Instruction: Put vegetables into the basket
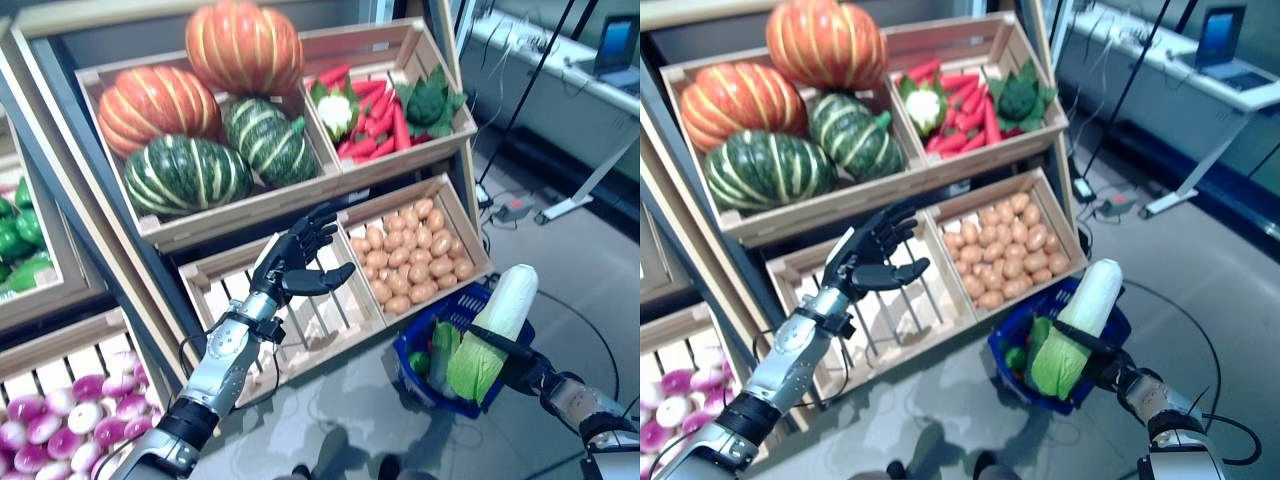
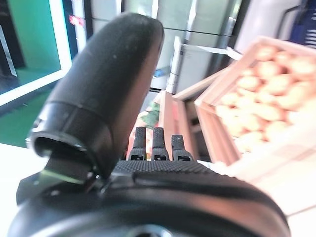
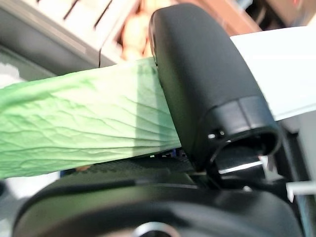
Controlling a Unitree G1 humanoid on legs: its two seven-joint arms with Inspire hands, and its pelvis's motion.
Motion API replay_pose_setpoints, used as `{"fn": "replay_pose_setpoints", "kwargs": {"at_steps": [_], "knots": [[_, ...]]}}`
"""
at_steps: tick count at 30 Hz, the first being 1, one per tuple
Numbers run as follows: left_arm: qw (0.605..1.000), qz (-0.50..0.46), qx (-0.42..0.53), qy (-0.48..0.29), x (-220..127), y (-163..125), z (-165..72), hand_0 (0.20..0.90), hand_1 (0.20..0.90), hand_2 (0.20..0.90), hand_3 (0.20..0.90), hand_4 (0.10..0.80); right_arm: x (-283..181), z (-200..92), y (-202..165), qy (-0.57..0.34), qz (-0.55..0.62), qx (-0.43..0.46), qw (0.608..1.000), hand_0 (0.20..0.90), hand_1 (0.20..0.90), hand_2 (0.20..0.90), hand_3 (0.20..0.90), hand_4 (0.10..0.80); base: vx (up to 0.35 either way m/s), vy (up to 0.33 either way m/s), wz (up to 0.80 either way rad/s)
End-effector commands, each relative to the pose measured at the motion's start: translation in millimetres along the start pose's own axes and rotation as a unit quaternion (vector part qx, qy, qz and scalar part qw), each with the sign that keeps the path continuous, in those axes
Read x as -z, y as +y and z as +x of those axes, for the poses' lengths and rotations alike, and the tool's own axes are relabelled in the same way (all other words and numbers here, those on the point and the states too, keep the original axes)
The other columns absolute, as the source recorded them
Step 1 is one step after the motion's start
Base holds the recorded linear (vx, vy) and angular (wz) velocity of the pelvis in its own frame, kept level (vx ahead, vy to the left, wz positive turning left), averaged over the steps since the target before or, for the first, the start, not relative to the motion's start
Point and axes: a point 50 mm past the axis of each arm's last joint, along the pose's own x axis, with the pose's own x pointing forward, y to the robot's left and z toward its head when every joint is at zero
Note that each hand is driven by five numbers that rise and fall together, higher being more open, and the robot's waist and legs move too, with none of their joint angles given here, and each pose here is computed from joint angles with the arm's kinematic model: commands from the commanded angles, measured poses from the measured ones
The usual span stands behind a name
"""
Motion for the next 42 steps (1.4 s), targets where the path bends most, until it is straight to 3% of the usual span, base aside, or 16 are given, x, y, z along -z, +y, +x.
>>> {"fn": "replay_pose_setpoints", "kwargs": {"at_steps": [1,15,25,26,27,33,42], "knots": [[0.99,0.033,0.02,-0.137,-52.1,-9.2,24.0,0.9,0.9,0.9,0.9,0.8,-77.8,-8.1,27.2,-0.167,0.046,-0.04,0.984,0.3,0.3,0.3,0.3,0.4,-0.207,0.013,0.0],[0.977,0.037,-0.029,-0.208,-71.1,-15.7,35.8,0.9,0.9,0.9,0.9,0.8,-145.4,-23.4,61.2,-0.256,0.051,-0.02,0.965,0.3,0.3,0.3,0.3,0.4,-0.126,-0.021,0.11],[0.975,0.025,-0.043,-0.216,-77.6,-9.2,34.5,0.9,0.9,0.9,0.9,0.8,-190.3,-44.1,90.9,-0.317,0.007,-0.027,0.948,0.3,0.3,0.3,0.3,0.4,-0.068,-0.015,0.05],[0.975,0.025,-0.041,-0.215,-77.5,-9.7,34.8,0.9,0.9,0.9,0.9,0.8,-193.5,-46.0,93.3,-0.323,0.005,-0.029,0.946,0.848,0.848,0.848,0.848,0.765,-0.042,-0.016,-0.01],[0.976,0.026,-0.04,-0.213,-76.7,-10.6,34.7,0.9,0.9,0.9,0.9,0.8,-198.1,-49.3,94.0,-0.334,0.004,-0.023,0.942,0.9,0.9,0.9,0.9,0.8,0.0,0.0,0.0],[0.977,0.023,-0.046,-0.205,-73.6,-5.6,30.8,0.9,0.9,0.9,0.9,0.8,-216.4,-65.4,92.0,-0.385,0.013,-0.009,0.923,0.9,0.9,0.9,0.9,0.8,0.001,-0.002,-0.01],[0.982,0.024,-0.039,-0.181,-66.3,2.0,21.0,0.9,0.9,0.9,0.9,0.8,-213.0,-68.9,71.0,-0.387,0.031,0.009,0.921,0.9,0.9,0.9,0.9,0.8,0.078,-0.039,-0.06]]}}
